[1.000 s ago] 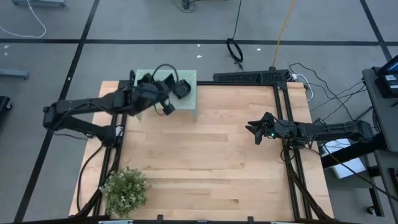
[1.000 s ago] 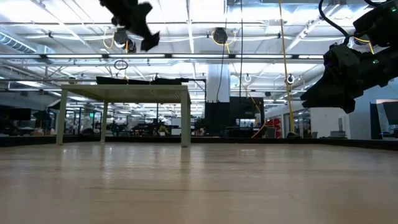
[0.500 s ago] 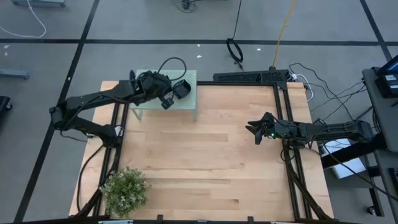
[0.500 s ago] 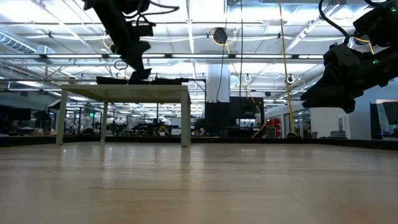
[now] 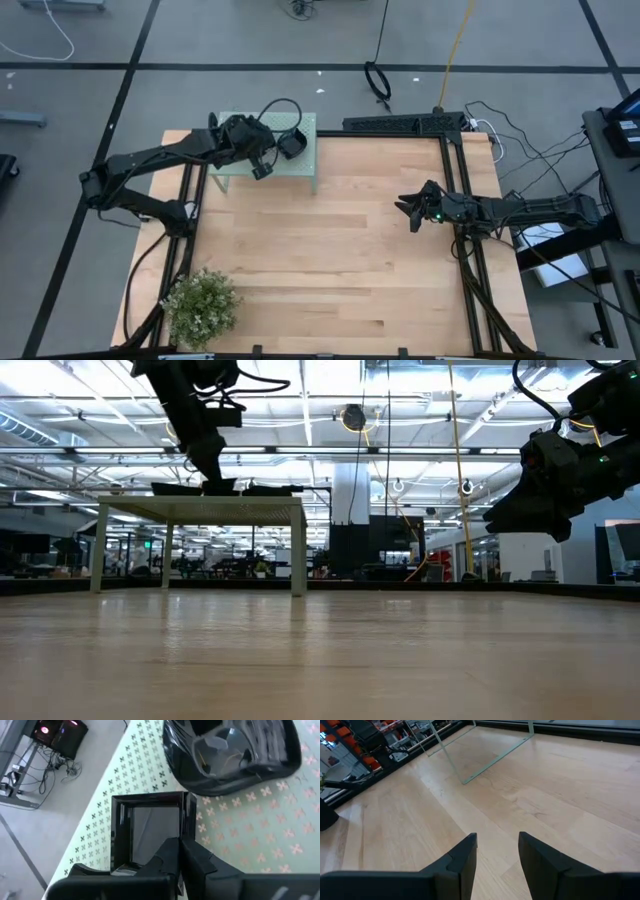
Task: Pick & Place Mini shaped plates
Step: Stack the square plate on top of the square plate on the shelf, then return to Home Position
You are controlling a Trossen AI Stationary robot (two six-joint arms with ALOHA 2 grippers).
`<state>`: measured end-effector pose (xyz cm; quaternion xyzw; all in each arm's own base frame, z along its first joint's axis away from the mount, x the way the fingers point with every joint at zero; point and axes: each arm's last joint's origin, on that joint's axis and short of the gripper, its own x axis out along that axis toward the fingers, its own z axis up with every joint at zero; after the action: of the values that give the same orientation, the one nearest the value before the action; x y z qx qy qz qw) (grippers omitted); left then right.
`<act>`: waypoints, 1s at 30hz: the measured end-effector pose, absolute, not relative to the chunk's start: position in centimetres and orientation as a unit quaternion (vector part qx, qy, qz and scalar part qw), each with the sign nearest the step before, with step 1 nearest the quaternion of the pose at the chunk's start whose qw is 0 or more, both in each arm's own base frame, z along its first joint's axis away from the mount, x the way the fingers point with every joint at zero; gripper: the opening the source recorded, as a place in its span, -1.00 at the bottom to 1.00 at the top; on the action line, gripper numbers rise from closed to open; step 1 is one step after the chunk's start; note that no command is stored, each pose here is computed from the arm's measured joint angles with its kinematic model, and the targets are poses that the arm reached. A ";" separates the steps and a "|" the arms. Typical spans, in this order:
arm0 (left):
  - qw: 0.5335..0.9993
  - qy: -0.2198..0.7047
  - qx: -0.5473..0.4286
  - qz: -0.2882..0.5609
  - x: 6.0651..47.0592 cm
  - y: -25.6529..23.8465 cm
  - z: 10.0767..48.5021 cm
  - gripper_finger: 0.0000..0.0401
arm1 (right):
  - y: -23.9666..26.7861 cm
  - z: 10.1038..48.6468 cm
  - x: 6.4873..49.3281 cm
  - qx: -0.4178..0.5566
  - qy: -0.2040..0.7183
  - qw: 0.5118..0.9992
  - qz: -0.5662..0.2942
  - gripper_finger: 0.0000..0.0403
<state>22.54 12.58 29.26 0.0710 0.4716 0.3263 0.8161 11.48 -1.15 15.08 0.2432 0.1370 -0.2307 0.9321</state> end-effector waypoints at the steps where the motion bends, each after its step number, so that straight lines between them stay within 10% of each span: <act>1: 0.815 0.475 0.071 0.325 22.5 12.6 29.2 -0.96 | -1.2 15.1 11.5 0.243 0.137 0.932 -0.231 -0.34; 30: 0.859 0.370 0.105 0.338 20.9 8.8 33.3 -0.15 | -1.2 15.1 11.5 0.243 0.137 0.932 -0.231 -0.34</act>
<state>20.89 8.75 33.29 0.1047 0.3697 0.3382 0.8591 11.48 -1.15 15.10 0.2433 0.1369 -0.2307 0.9321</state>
